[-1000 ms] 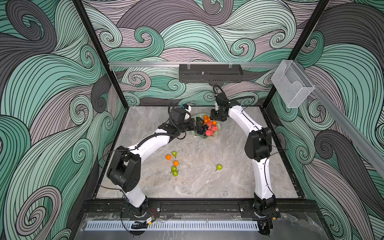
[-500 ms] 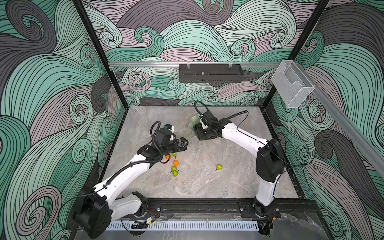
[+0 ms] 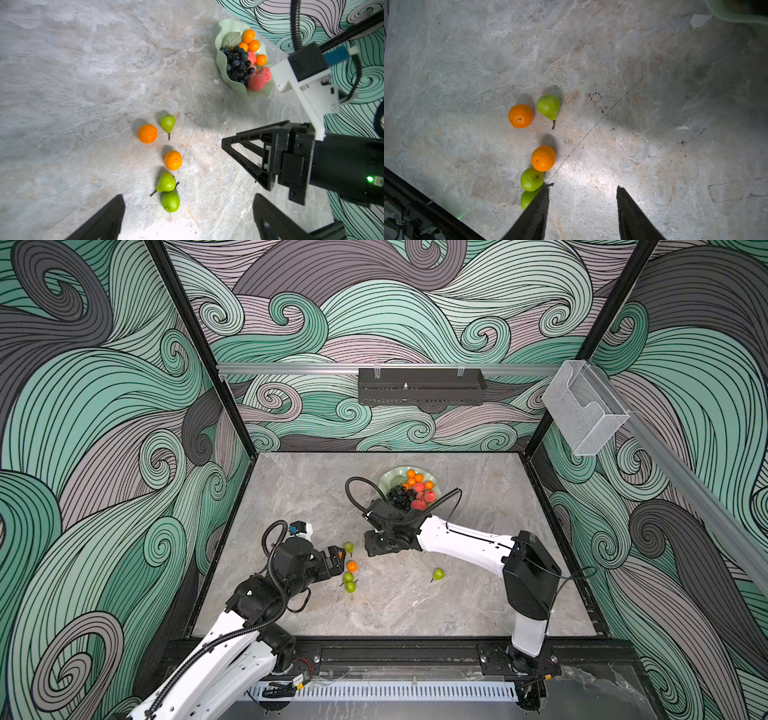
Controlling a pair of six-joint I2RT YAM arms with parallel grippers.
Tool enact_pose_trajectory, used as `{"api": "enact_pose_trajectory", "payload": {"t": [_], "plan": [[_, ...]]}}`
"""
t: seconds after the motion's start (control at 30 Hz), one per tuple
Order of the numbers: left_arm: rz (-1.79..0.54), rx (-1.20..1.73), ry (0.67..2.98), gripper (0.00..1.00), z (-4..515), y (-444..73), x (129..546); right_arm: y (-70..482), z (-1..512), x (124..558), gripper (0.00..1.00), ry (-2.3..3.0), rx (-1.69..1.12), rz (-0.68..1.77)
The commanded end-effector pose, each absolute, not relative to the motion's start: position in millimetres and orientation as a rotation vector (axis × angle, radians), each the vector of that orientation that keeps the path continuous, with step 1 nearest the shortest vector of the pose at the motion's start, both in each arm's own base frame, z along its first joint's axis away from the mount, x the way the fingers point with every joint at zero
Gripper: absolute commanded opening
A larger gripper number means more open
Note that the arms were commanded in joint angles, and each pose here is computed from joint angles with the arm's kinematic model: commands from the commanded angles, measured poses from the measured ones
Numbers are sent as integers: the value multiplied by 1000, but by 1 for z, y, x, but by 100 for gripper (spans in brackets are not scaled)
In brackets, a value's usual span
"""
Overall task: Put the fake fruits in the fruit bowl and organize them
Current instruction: 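Move right gripper down to a kumquat beside the green pears, then close the right gripper on the kumquat and lift it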
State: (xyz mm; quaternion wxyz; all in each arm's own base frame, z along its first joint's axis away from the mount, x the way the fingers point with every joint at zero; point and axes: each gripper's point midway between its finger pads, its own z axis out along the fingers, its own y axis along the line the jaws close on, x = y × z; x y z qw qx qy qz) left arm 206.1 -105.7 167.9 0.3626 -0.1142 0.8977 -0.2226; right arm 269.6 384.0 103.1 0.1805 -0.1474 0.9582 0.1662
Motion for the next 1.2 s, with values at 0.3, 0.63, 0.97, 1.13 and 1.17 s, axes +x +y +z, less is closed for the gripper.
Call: {"api": "enact_pose_trajectory", "payload": {"t": [0.3, 0.63, 0.97, 1.13, 1.17], "plan": [[-493, -408, 2282, 99, 154, -71, 179, 435, 68, 253, 51, 2800, -406, 524], [-483, -365, 2277, 99, 160, -74, 184, 443, 46, 245, 50, 2874, -473, 509], [-486, -364, 2268, 99, 161, -74, 184, 448, 33, 243, 50, 2913, -494, 496], [-477, -354, 2269, 99, 162, -74, 186, 449, 26, 243, 48, 2930, -491, 483], [-479, -354, 2269, 99, 162, -75, 186, 449, 25, 243, 48, 2932, -491, 477]]}}
